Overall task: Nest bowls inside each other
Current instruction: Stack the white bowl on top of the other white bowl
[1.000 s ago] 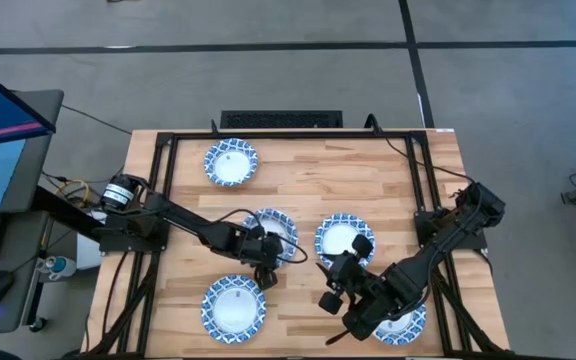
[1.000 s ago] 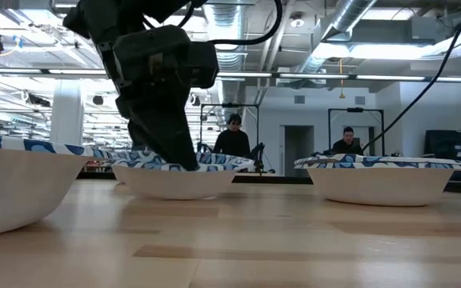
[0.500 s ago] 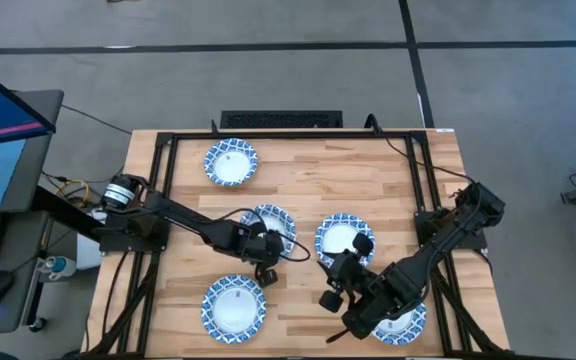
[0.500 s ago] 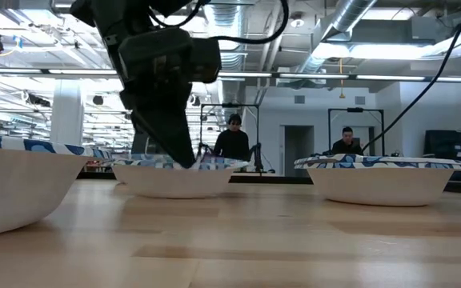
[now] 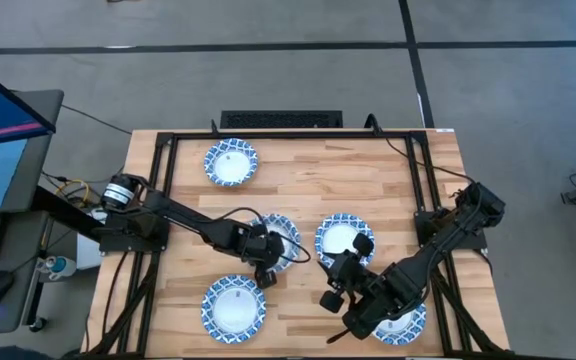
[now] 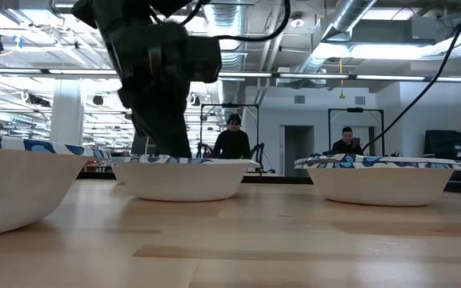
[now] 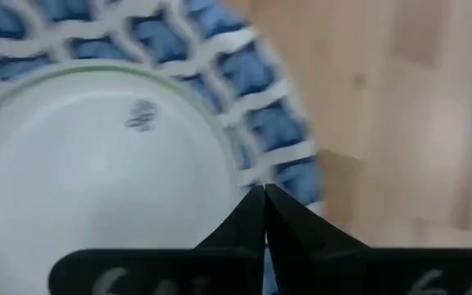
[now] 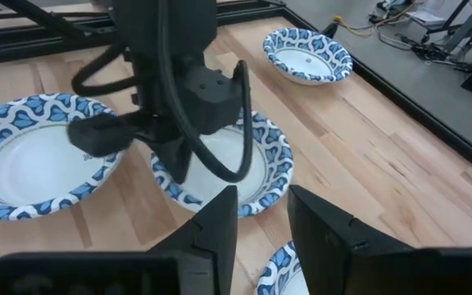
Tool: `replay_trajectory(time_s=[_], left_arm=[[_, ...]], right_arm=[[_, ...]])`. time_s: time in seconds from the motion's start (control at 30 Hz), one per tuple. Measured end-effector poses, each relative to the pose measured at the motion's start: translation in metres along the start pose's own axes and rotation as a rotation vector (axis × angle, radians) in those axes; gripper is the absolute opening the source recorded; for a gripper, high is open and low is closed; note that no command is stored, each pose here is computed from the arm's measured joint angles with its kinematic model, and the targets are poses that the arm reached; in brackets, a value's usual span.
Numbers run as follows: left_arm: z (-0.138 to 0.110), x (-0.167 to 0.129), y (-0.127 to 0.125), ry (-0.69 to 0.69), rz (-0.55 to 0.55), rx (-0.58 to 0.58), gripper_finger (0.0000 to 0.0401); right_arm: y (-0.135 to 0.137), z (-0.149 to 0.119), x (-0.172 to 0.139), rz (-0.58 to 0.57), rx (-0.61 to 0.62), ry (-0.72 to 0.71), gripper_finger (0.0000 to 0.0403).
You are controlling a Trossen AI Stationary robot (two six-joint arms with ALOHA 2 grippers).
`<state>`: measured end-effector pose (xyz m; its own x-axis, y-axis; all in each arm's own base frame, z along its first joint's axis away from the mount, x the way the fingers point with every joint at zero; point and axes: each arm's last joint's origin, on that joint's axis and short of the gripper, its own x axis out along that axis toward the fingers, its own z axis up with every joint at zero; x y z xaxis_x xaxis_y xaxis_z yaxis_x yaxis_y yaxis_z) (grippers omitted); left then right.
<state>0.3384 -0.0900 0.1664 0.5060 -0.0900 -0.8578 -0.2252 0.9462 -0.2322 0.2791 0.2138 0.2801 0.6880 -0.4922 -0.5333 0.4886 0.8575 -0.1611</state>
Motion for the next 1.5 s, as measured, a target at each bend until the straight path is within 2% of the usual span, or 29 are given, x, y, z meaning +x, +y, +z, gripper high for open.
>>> replay_trajectory(time_s=[0.13, 0.33, 0.43, 0.6, 0.73, 1.07, 1.2, 1.5], left_arm=[[0.007, -0.004, 0.0, -0.021, -0.093, -0.014, 0.0007], [0.03, -0.014, 0.012, -0.053, -0.086, -0.048, 0.0041], [0.041, -0.021, 0.02, -0.057, -0.037, -0.019, 0.0064], [0.051, -0.032, 0.045, 0.02, 0.138, 0.043, 0.0095], [0.055, -0.033, 0.066, 0.048, 0.166, 0.039, 0.011], [0.059, -0.039, 0.107, 0.124, 0.21, 0.02, 0.0116], [0.06, -0.04, 0.112, 0.131, 0.18, 0.011, 0.0116], [0.059, -0.04, 0.112, 0.155, 0.17, 0.087, 0.0116]], right_arm=[[-0.001, -0.001, 0.0, -0.005, -0.009, 0.004, 0.0131], [-0.001, -0.001, 0.0, -0.006, -0.012, 0.005, 0.0131], [0.0, -0.001, -0.001, -0.003, -0.014, 0.005, 0.0131], [0.001, -0.003, -0.003, 0.004, -0.019, 0.004, 0.0131], [0.001, -0.004, -0.005, 0.009, -0.022, 0.003, 0.0131], [0.0, -0.006, -0.007, 0.003, -0.044, 0.01, 0.0131], [0.0, -0.006, -0.007, -0.001, -0.049, 0.012, 0.0131], [-0.001, -0.005, -0.006, -0.005, -0.05, 0.013, 0.0131]])
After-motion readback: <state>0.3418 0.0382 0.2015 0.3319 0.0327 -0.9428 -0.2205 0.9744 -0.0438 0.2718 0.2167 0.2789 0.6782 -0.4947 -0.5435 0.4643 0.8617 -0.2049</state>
